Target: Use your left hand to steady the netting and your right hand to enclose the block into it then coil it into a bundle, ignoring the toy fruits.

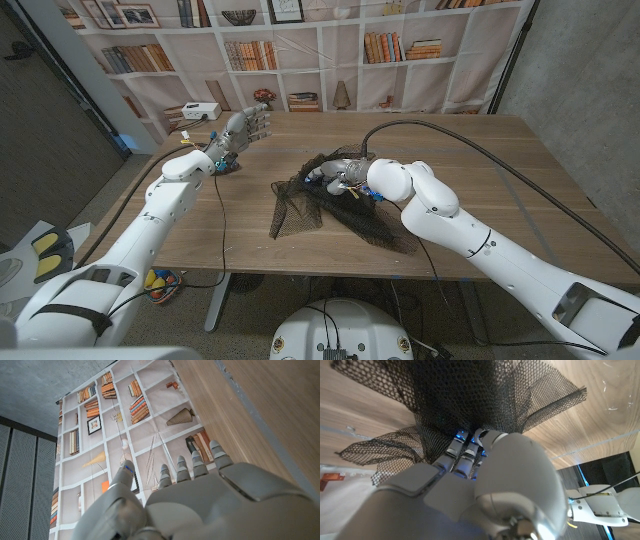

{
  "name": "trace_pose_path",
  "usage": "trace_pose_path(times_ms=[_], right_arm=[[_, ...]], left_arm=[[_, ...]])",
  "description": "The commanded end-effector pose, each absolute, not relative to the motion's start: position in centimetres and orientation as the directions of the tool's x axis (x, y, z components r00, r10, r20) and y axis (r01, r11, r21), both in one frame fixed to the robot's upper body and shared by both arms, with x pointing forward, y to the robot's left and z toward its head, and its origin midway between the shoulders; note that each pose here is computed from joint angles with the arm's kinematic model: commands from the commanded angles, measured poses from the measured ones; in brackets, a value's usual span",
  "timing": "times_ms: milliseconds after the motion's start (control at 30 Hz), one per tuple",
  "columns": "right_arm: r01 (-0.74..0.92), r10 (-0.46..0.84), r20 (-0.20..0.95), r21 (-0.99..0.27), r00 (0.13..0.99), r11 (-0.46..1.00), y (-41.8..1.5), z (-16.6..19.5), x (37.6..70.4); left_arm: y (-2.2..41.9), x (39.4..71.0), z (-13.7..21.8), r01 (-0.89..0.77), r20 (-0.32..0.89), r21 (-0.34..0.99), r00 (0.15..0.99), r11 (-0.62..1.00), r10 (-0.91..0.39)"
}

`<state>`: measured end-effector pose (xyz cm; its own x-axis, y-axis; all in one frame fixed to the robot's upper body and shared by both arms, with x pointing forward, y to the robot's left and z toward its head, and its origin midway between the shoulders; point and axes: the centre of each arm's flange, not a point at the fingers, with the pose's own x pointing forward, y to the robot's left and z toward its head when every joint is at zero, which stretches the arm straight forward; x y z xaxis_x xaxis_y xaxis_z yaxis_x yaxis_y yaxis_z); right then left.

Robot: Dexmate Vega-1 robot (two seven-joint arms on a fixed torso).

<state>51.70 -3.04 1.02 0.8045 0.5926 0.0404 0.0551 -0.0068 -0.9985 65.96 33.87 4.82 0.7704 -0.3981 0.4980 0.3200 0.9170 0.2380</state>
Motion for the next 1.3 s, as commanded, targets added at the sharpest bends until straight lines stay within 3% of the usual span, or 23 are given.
trace_pose_path(times_ms=[33,400,633,833,1300], right_arm=[[-0.064,0.492,-0.050,-0.998,0.869,0.010,-5.2,0.1,53.1],[0.084,0.387,0.157,-0.976,0.909,0.199,-9.7,2.1,51.0],[0.038,0.417,0.228,-0.908,0.880,0.416,-11.9,1.8,50.0],[0.184,0.316,0.331,-0.890,0.889,0.417,-12.9,1.7,48.2],[0.067,0.179,0.095,-0.985,0.979,0.160,-12.4,0.6,46.0]], left_arm=[[34.2,66.3,4.6,0.323,0.497,0.226,0.773,0.919,-0.394],[34.1,66.4,4.6,0.323,0.497,0.226,0.773,0.919,-0.394],[33.9,66.5,4.7,0.329,0.498,0.231,0.768,0.915,-0.402],[33.5,66.6,4.9,0.337,0.501,0.239,0.761,0.911,-0.413],[32.8,66.7,5.3,0.362,0.499,0.260,0.744,0.895,-0.445]])
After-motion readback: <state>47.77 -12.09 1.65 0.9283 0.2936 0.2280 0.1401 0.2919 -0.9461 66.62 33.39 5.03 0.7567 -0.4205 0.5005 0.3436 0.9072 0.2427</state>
